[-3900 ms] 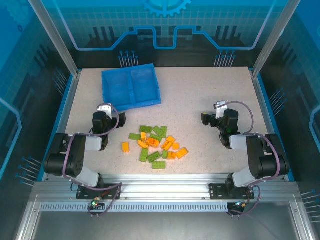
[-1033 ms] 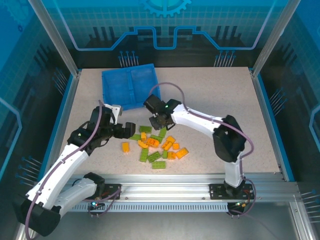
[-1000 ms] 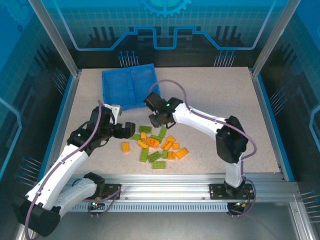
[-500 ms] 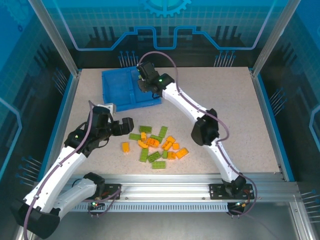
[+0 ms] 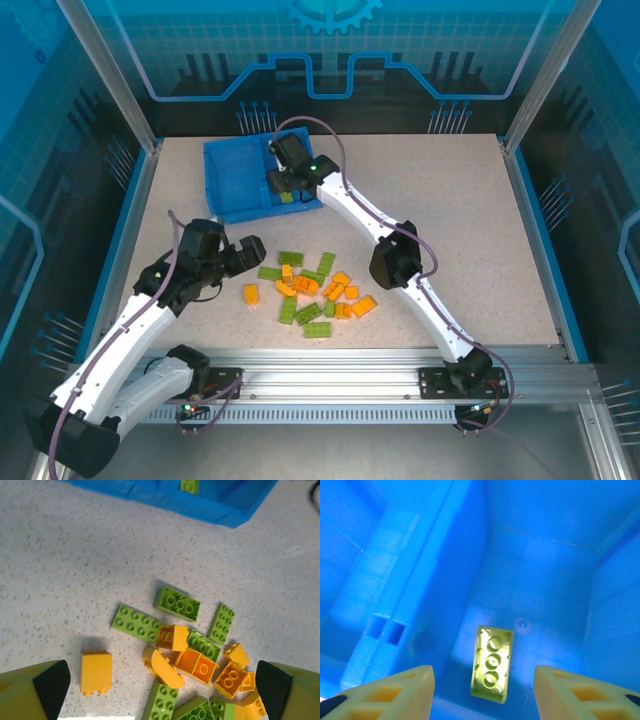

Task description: Sort the legos into containers by color

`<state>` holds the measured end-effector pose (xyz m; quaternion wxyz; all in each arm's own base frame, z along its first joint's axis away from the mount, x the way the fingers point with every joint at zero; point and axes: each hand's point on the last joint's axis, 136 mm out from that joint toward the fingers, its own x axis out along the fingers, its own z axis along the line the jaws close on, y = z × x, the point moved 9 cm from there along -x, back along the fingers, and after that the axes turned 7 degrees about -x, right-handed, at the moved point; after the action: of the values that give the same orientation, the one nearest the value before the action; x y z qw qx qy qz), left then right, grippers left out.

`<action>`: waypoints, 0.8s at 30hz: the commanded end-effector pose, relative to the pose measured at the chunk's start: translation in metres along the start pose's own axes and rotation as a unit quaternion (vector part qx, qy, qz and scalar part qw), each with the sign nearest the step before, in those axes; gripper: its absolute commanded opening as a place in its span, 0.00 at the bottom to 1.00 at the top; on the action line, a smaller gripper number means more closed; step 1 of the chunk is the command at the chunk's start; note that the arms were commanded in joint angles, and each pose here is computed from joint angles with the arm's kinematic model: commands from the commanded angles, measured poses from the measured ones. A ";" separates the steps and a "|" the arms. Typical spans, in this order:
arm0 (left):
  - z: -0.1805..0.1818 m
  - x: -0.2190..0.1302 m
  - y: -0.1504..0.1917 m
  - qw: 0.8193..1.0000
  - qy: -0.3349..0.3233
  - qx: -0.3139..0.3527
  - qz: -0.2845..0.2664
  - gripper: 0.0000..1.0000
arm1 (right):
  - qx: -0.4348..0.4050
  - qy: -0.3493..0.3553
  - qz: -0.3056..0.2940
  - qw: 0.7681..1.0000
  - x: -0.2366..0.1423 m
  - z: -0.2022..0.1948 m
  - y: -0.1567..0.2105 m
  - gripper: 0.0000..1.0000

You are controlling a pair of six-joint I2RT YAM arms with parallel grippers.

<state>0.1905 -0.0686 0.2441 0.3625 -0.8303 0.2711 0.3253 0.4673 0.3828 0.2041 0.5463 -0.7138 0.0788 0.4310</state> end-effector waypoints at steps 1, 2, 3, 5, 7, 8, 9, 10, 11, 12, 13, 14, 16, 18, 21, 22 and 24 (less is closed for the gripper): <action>0.012 0.007 0.007 0.996 -0.039 -0.076 0.007 0.99 | 0.025 -0.025 -0.052 0.998 -0.072 -0.007 -0.041 0.53; 0.013 0.010 0.008 0.995 -0.044 -0.083 0.012 0.99 | 0.026 -0.034 -0.053 0.998 -0.086 -0.007 -0.045 0.53; 0.016 0.013 0.010 0.994 -0.054 -0.089 0.016 0.99 | 0.026 -0.046 -0.050 0.997 -0.102 -0.005 -0.047 0.54; 0.025 0.020 0.015 0.991 -0.084 -0.100 0.024 0.99 | 0.025 -0.074 -0.040 0.996 -0.134 -0.004 -0.046 0.57; 0.033 0.030 0.021 0.988 -0.115 -0.098 0.039 0.99 | 0.023 -0.111 -0.035 0.993 -0.178 -0.003 -0.041 0.62; 0.035 0.035 0.023 0.987 -0.124 -0.095 0.049 0.99 | 0.023 -0.127 -0.031 0.991 -0.194 -0.003 -0.035 0.64; 0.037 0.041 0.026 0.985 -0.134 -0.088 0.063 0.99 | 0.021 -0.147 -0.022 0.989 -0.209 -0.003 -0.024 0.66; 0.038 0.046 0.029 0.984 -0.141 -0.082 0.077 0.99 | 0.021 -0.164 -0.011 0.986 -0.221 -0.002 -0.011 0.68; 0.040 0.052 0.032 0.981 -0.152 -0.076 0.091 0.99 | 0.020 -0.182 -0.006 0.983 -0.237 -0.002 0.002 0.69; 0.042 0.057 0.034 0.978 -0.166 -0.073 0.104 0.99 | 0.022 -0.194 0.002 0.981 -0.250 -0.001 0.018 0.71; 0.044 0.062 0.037 0.975 -0.177 -0.069 0.114 0.99 | 0.028 -0.202 0.007 0.979 -0.263 -0.002 0.033 0.72; 0.046 0.067 0.040 0.973 -0.186 -0.064 0.124 0.99 | 0.036 -0.204 0.014 0.978 -0.273 -0.004 0.049 0.73; 0.047 0.078 0.044 0.970 -0.195 -0.051 0.139 0.97 | 0.058 -0.202 0.026 0.977 -0.289 -0.008 0.078 0.76; 0.046 0.089 0.045 0.968 -0.197 -0.041 0.149 0.91 | 0.084 -0.195 0.039 0.976 -0.299 -0.012 0.106 0.80; 0.041 0.103 0.048 0.967 -0.191 -0.032 0.165 0.82 | 0.115 -0.187 0.055 0.974 -0.305 -0.014 0.137 0.90; 0.042 0.107 0.049 0.966 -0.194 -0.033 0.170 0.78 | 0.123 -0.187 0.059 0.973 -0.306 -0.015 0.144 0.92; 0.043 0.114 0.053 0.962 -0.202 -0.034 0.179 0.68 | 0.136 -0.188 0.070 0.970 -0.308 -0.014 0.155 0.96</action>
<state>0.2087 -0.0832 0.1215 0.3229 -0.6997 0.3058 0.5591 0.2055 0.2019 0.3135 0.5924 -0.5624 0.0691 0.5727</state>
